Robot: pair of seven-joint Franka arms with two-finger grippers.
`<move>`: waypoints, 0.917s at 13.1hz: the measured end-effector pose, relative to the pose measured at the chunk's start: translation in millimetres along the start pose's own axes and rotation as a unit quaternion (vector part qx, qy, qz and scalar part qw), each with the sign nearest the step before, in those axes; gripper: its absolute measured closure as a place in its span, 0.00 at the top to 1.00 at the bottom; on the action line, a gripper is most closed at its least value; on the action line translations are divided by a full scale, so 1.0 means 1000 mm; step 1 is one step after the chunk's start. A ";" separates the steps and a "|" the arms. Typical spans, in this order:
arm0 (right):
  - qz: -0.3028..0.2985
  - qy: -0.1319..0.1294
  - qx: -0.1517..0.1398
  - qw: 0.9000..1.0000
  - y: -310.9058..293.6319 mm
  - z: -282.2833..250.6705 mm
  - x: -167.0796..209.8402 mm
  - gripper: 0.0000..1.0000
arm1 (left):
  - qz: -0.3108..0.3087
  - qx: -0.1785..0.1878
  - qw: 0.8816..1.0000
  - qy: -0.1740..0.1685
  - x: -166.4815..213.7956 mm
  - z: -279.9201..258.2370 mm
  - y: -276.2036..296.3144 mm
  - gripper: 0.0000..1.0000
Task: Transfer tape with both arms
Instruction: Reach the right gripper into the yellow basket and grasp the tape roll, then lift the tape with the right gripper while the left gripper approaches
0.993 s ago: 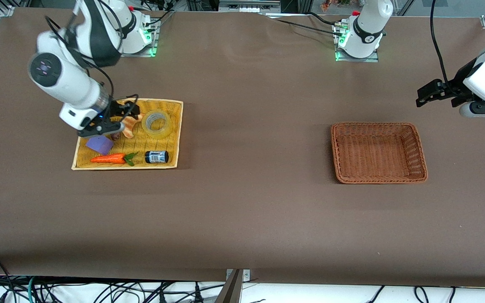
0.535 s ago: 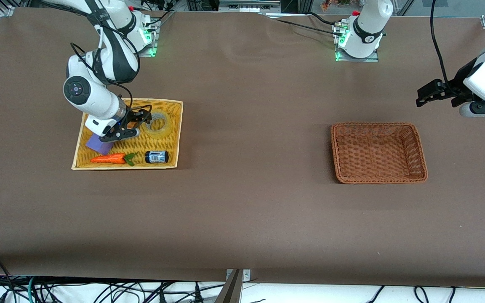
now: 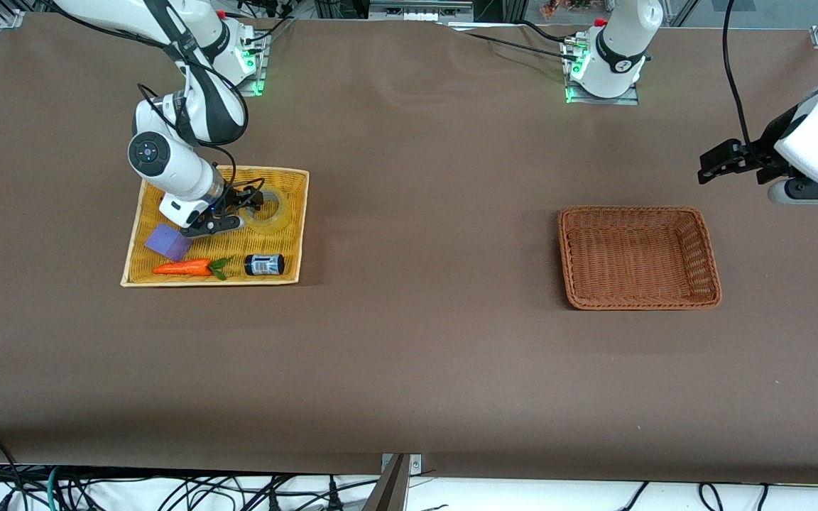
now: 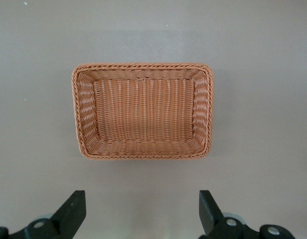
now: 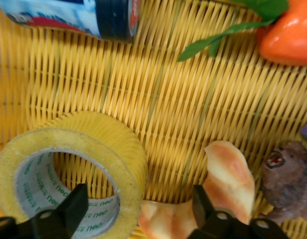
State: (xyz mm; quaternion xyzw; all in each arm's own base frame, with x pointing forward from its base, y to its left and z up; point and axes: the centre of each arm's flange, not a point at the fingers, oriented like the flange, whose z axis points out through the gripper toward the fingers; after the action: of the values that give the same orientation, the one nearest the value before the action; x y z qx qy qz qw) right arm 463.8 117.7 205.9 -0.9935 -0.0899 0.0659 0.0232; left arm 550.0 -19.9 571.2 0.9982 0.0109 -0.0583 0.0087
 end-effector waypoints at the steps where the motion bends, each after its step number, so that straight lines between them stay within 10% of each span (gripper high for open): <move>1: 0.002 -0.002 0.000 1.000 -0.001 0.003 -0.001 0.72 | 0.003 0.000 1.000 -0.003 0.001 0.003 0.004 1.00; 5: 0.010 0.003 0.001 1.000 -0.005 -0.003 0.003 0.23 | 0.012 0.001 1.000 -0.009 0.005 0.010 0.014 1.00; 12: 0.003 -0.037 -0.002 0.999 -0.053 -0.120 0.055 0.22 | 0.011 0.001 1.000 -0.011 0.008 0.012 0.012 1.00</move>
State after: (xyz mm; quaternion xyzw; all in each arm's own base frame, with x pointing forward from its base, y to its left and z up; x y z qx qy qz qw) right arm 524.6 176.0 321.1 -0.9907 -0.0880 0.1023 0.0173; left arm 556.4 -32.2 558.8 0.9976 0.0000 -0.0690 0.0082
